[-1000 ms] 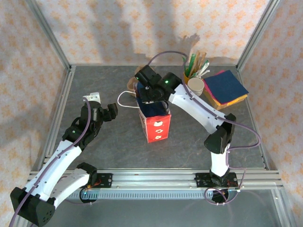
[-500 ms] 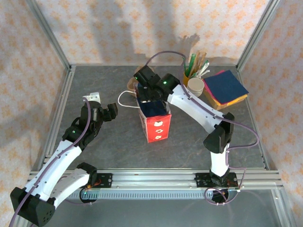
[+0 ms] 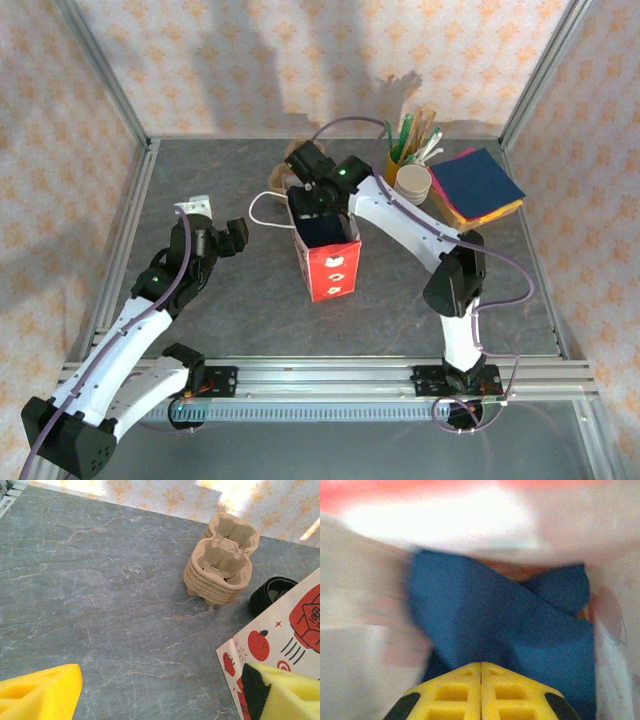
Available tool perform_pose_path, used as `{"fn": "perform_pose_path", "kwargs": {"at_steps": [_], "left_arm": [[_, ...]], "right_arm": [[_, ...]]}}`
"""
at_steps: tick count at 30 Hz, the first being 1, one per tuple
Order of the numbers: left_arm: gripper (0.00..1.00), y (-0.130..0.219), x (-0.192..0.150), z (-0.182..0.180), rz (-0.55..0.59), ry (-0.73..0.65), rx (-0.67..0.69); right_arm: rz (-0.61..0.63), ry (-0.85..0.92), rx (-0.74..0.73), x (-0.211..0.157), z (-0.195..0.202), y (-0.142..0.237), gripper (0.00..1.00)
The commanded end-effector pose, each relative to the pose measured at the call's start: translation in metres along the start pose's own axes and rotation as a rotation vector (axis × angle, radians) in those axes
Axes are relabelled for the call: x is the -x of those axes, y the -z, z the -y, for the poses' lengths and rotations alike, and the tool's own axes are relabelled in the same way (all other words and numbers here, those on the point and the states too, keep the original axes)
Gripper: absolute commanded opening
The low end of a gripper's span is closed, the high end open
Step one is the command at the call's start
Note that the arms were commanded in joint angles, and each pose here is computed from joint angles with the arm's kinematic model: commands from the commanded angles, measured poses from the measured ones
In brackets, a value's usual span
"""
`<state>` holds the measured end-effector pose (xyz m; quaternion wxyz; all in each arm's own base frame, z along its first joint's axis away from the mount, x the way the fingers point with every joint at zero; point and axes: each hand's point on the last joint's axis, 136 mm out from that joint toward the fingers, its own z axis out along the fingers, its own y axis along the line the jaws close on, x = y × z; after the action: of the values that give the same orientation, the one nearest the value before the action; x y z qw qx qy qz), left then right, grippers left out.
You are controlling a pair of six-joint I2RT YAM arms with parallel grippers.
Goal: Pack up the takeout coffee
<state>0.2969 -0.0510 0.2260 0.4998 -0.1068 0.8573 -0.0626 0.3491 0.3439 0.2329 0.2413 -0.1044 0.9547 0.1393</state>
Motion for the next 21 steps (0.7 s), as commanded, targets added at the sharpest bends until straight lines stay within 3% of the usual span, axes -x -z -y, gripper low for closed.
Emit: {"fn": "perform_pose_path", "kwargs": {"at_steps": [1, 5, 9, 12, 15, 21], "left_arm": [[0.85, 0.0, 0.004, -0.003, 0.025, 0.02, 0.008], [0.85, 0.002, 0.007, -0.004, 0.034, 0.024, 0.013], [0.86, 0.007, 0.016, -0.004, 0.061, 0.035, 0.019], [0.87, 0.013, 0.035, 0.0, 0.119, 0.071, 0.006], [0.9, 0.017, 0.055, -0.001, 0.194, 0.114, 0.018], [0.99, 0.018, 0.086, -0.03, 0.386, 0.178, 0.193]], "right_arm": [[0.143, 0.007, 0.112, 0.036, -0.023, 0.062, 0.07], [0.29, 0.01, 0.154, 0.067, -0.021, 0.109, 0.13], [0.449, -0.065, 0.11, 0.094, 0.019, 0.151, 0.17], [0.575, -0.135, 0.02, 0.103, 0.068, 0.177, 0.31], [0.675, -0.21, -0.058, 0.098, 0.124, 0.195, 0.37], [0.871, -0.321, -0.249, 0.06, 0.234, 0.213, 0.63]]}}
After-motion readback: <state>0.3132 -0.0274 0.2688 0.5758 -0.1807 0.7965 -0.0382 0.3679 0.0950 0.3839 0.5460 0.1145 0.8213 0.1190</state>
